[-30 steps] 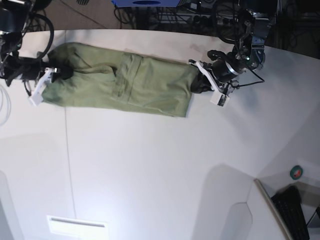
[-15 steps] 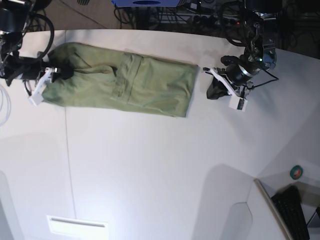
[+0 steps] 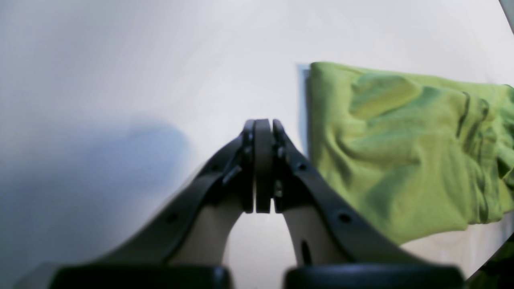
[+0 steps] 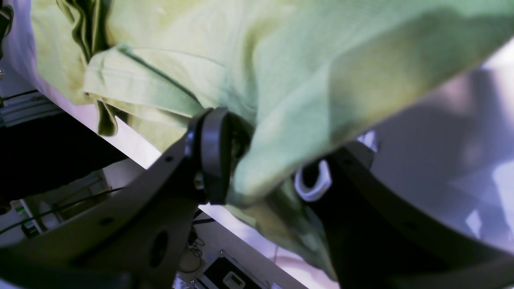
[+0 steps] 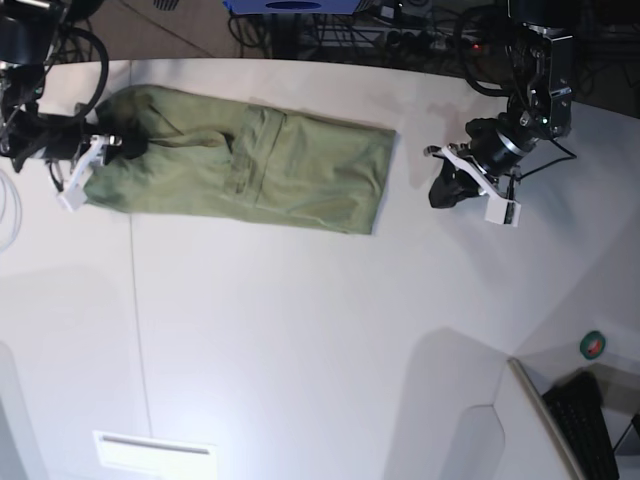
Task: Layout the t-shirt on the table in an organized manner, then fold the t-shirt properly
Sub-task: 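Release the shirt edge and lift the left gripper away, then grasp both ends of the folded strip with both grippers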
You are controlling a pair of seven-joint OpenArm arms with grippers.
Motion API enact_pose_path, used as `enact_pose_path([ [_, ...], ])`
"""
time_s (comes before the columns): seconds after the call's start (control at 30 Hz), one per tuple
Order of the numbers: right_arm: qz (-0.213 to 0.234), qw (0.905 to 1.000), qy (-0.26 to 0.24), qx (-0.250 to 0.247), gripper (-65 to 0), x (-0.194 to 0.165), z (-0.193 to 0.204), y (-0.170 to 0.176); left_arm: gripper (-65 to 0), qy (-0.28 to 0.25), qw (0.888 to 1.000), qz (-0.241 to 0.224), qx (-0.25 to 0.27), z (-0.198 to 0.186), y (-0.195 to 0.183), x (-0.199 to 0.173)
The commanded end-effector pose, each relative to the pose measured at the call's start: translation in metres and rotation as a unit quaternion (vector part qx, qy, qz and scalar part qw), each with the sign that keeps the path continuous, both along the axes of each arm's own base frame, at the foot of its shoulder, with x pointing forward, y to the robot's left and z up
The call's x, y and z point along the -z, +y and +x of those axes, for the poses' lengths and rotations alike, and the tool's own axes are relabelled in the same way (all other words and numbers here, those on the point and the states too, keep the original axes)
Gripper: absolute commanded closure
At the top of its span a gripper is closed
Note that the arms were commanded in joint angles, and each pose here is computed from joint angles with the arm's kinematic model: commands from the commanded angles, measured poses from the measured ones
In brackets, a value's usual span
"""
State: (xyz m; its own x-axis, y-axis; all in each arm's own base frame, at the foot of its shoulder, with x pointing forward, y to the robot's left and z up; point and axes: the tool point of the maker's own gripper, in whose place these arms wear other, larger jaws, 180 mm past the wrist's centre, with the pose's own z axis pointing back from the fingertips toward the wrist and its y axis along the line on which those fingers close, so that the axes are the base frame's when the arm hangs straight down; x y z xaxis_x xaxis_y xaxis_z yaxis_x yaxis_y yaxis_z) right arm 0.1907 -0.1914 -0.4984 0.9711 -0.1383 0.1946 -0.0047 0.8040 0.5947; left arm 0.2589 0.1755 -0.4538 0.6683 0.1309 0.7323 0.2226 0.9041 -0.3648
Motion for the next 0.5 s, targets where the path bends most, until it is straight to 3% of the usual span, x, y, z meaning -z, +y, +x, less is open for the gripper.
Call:
enact_pose_path([
  [0.0, -0.006, 1.0, -0.007, -0.001, -20.7, -0.0037, 0.0056, -0.0052, 0.0, -0.022, 1.0, -0.005, -0.003, 0.0087, 0.0027, -0.011],
  [0.47, -0.005, 0.9999, -0.013, -0.001, -20.7, -0.006, 0.0116, -0.0045, 0.0, -0.026, 1.0, -0.005, -0.003, 0.0116, 0.0028, -0.0128],
])
